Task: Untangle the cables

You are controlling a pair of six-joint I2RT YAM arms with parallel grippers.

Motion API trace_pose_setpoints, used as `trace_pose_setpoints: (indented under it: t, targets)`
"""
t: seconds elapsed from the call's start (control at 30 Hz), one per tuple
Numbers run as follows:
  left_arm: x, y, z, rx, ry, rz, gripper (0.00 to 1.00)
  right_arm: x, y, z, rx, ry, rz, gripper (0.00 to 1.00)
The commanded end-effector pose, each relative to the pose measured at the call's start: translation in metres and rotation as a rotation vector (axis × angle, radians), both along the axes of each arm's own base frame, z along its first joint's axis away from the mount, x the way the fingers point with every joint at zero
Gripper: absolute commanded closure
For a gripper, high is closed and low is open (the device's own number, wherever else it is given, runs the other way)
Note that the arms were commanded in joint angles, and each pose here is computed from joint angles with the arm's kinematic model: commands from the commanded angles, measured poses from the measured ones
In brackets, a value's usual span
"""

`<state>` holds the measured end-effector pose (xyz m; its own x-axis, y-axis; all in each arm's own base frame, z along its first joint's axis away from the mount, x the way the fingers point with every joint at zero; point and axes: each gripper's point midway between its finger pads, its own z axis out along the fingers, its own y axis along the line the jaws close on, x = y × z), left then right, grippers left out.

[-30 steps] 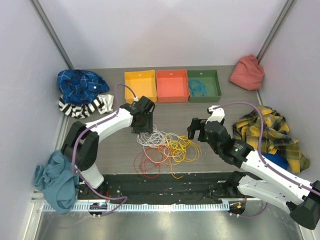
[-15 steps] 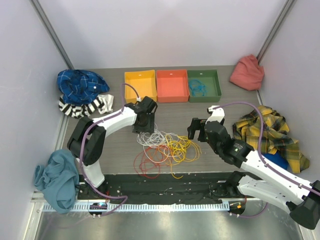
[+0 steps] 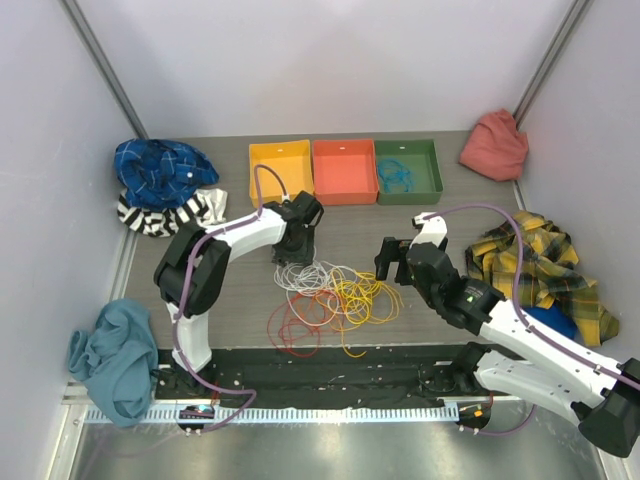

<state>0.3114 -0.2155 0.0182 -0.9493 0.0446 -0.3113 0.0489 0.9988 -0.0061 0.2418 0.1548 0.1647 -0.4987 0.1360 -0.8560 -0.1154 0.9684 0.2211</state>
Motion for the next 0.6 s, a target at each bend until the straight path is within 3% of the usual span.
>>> trace_pose_setpoints:
  t: [0.0,0.1,0.13,0.2,0.23,0.27,0.37,0.57]
  targets:
    - [-0.001,0.013,-0.014,0.072,0.012,0.023,0.44,0.004,0.000,0.011,0.030,-0.038,-0.018,0.00]
    - [-0.002,0.014,-0.011,0.071,0.006,0.018,0.56,0.004,0.000,0.012,0.032,-0.040,-0.016,0.00]
    - [-0.002,0.014,-0.010,0.073,0.005,0.018,0.67,0.004,0.000,0.012,0.034,-0.038,-0.019,0.00]
    - [-0.003,0.015,-0.004,0.070,-0.001,0.020,0.78,0.004,0.001,0.011,0.036,-0.035,-0.020,0.00]
    - [-0.004,0.018,-0.002,0.077,-0.007,0.026,0.92,0.004,0.002,0.012,0.038,-0.034,-0.016,0.00]
    - [-0.002,0.019,0.008,0.068,-0.034,0.035,0.99,0.004,0.002,0.012,0.041,-0.035,-0.017,0.00]
    - [-0.002,0.024,0.024,0.068,-0.085,0.055,1.00,0.004,0.003,0.016,0.049,-0.037,-0.014,0.00]
    - [0.005,0.031,0.110,0.027,-0.316,0.064,1.00,0.005,0.006,0.025,0.044,-0.045,0.002,0.00]
